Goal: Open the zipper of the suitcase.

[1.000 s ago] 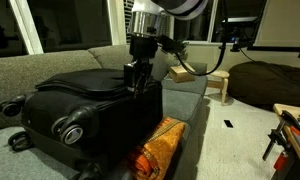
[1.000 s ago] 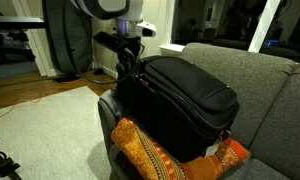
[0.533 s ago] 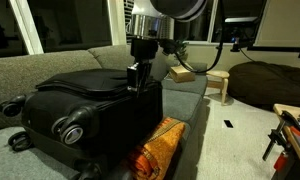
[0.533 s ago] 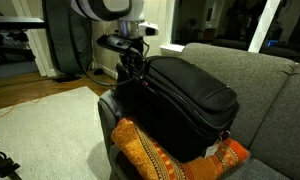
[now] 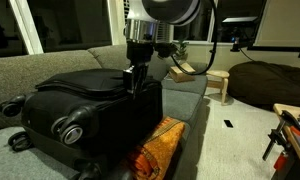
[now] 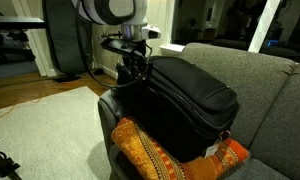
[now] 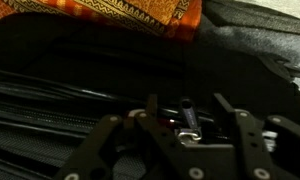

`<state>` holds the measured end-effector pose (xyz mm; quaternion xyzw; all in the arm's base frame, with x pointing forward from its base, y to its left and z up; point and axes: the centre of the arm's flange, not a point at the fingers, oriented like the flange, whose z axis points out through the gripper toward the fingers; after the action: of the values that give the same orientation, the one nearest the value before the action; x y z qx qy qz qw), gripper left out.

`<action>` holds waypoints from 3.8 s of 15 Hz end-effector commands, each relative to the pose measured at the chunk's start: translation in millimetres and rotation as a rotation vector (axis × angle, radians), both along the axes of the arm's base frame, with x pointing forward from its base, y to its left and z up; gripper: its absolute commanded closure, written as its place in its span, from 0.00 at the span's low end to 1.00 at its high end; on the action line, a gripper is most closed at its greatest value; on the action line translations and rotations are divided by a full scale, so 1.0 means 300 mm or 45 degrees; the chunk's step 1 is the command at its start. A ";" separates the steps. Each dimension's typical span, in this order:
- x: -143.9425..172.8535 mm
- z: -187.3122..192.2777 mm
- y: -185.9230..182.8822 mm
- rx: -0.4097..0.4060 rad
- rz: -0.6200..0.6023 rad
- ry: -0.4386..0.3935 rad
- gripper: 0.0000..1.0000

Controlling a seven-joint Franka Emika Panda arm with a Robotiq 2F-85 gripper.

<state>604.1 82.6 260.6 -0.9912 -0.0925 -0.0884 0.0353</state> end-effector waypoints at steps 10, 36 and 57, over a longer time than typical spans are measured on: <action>-0.045 0.037 0.010 0.081 -0.017 -0.030 0.95; 0.026 -0.031 -0.428 -0.057 -0.276 0.005 0.95; 0.050 -0.139 -0.862 -0.164 -0.441 0.083 0.95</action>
<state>615.7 -144.5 223.9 -0.9957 0.0681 -0.0592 -0.0228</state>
